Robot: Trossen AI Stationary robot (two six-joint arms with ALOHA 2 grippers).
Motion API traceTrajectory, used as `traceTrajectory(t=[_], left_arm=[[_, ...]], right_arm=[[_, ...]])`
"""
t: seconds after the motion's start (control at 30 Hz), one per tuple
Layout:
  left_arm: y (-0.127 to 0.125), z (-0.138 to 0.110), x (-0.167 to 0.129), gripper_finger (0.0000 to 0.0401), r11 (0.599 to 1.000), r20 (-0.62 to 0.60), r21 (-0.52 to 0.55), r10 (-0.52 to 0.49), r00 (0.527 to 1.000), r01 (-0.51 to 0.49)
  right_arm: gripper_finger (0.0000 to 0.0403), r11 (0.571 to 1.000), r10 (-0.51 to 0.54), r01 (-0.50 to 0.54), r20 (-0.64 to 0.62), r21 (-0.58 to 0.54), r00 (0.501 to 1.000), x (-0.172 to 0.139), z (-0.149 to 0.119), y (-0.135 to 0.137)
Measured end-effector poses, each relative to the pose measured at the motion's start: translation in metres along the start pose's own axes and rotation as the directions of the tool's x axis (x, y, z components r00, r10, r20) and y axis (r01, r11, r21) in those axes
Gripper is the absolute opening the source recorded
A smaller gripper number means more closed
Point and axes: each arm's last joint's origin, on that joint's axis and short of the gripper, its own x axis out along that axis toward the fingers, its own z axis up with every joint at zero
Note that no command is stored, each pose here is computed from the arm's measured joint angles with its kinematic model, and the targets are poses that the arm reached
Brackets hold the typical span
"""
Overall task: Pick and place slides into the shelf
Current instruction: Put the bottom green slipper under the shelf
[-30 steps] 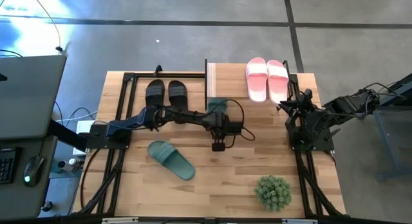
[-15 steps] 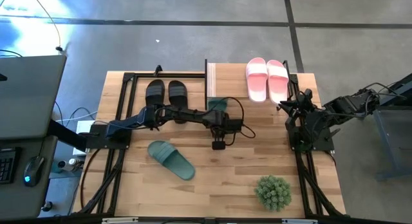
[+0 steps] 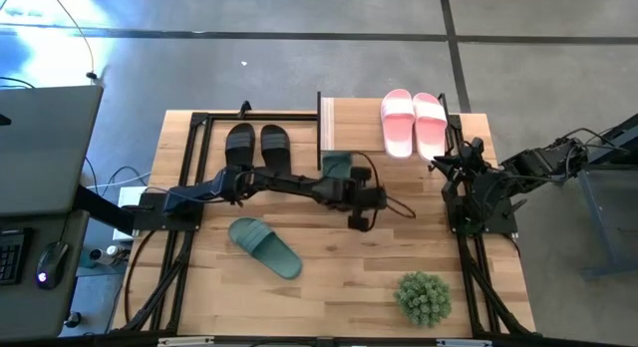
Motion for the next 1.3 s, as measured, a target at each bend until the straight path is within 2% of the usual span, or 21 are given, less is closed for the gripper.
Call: traceTrajectory(t=[0.17, 0.27, 0.7, 0.93, 1.3], left_arm=[[0.026, -0.015, 0.020, 0.0000, 0.998, -0.082, -0.033, 0.042, 0.996, -0.045], [0.032, -0.014, 0.021, 0.0000, 0.998, -0.064, -0.054, 0.023, 0.998, -0.027], [0.028, -0.019, 0.026, 0.0000, 0.999, -0.100, -0.040, 0.001, 0.995, -0.005], [0.029, -0.029, 0.025, 0.0000, 0.998, -0.205, -0.043, 0.040, 0.978, -0.050], [0.026, -0.037, 0.028, 0.0000, 0.995, -0.272, -0.050, 0.067, 0.960, -0.084]], right_arm=[[0.0048, 1.000, 0.000, 0.000, 0.000, 0.000, 1.000, 0.000, 0.000, 0.000], [0.0048, 1.000, 0.000, 0.000, 0.000, 0.000, 1.000, 0.000, 0.000, 0.000], [0.0048, 1.000, 0.000, 0.000, 0.000, 0.000, 1.000, 0.000, 0.000, 0.000], [0.0048, 1.000, 0.000, 0.000, 0.000, 0.000, 1.000, 0.000, 0.000, 0.000], [0.0048, 1.000, 0.000, 0.000, 0.000, 0.000, 1.000, 0.000, 0.000, 0.000]])
